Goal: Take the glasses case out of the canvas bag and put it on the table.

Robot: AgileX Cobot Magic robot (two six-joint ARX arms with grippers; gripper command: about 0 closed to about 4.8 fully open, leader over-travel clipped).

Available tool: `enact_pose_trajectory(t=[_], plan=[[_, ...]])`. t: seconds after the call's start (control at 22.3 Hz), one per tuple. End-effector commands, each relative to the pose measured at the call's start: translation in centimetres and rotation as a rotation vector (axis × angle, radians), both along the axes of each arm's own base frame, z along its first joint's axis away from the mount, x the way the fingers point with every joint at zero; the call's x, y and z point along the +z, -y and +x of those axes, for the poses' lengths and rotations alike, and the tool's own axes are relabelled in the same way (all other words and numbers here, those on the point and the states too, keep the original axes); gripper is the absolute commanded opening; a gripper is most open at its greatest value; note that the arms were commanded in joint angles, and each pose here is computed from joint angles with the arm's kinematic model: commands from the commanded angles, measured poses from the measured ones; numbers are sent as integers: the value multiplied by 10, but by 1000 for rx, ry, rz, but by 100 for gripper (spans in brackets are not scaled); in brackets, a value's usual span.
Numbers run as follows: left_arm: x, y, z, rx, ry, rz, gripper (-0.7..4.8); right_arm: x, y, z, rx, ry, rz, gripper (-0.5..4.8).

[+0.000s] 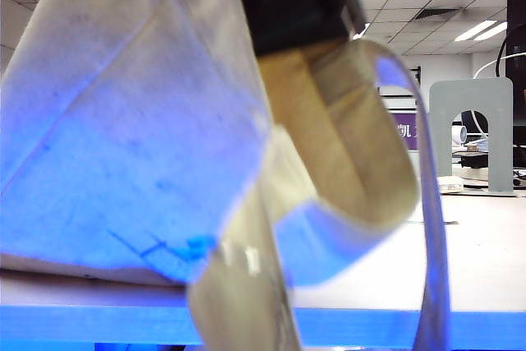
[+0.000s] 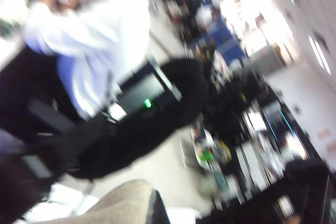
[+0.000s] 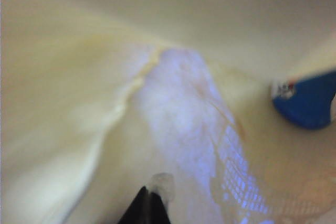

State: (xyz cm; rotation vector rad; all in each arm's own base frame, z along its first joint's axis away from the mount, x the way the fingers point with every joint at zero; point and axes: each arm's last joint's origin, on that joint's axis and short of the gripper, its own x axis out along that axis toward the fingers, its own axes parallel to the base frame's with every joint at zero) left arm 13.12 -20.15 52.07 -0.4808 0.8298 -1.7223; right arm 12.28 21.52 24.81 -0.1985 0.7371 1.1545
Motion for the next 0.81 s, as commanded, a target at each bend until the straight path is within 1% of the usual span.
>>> enact_pose_trajectory(t=[0.04,0.13,0.18,0.22,0.31,0.4,0.45,0.58,0.63,0.67,0.72,0.81], plan=[[2,6,-6,-42,18,-20,-4,-15,-8,9,-18,25,-71,-5],[4,7,-14,-72,21,-27,-4,-13,-9,15,-21,58,-41,-5],[7,3,-17,-71,22,-39,-4,-10,-7,23,-47,78,-2,-5],[8,4,-21,-85,1,-37,-4,-8,-1,34,-87,79,16,-5],[9,8,-30,-125,-5,-39,-4,-15,4,49,-122,53,12,-5],[12,10,-39,-163,10,-63,-4,-23,6,66,-139,20,16,-5],[12,13,-44,-190,7,-59,-4,-19,1,69,-105,5,44,-5],[9,12,-46,-209,-6,-33,-4,6,-7,66,-39,-6,86,-5],[6,11,-45,-225,-12,-16,-4,22,-4,62,-27,-13,91,-5],[5,10,-46,-232,-1,-7,-4,31,-2,59,4,-18,122,-5],[4,9,-46,-240,-3,-1,-4,36,0,56,34,-26,148,-5],[3,8,-45,-243,-10,7,-3,40,3,53,32,-16,154,-5]])
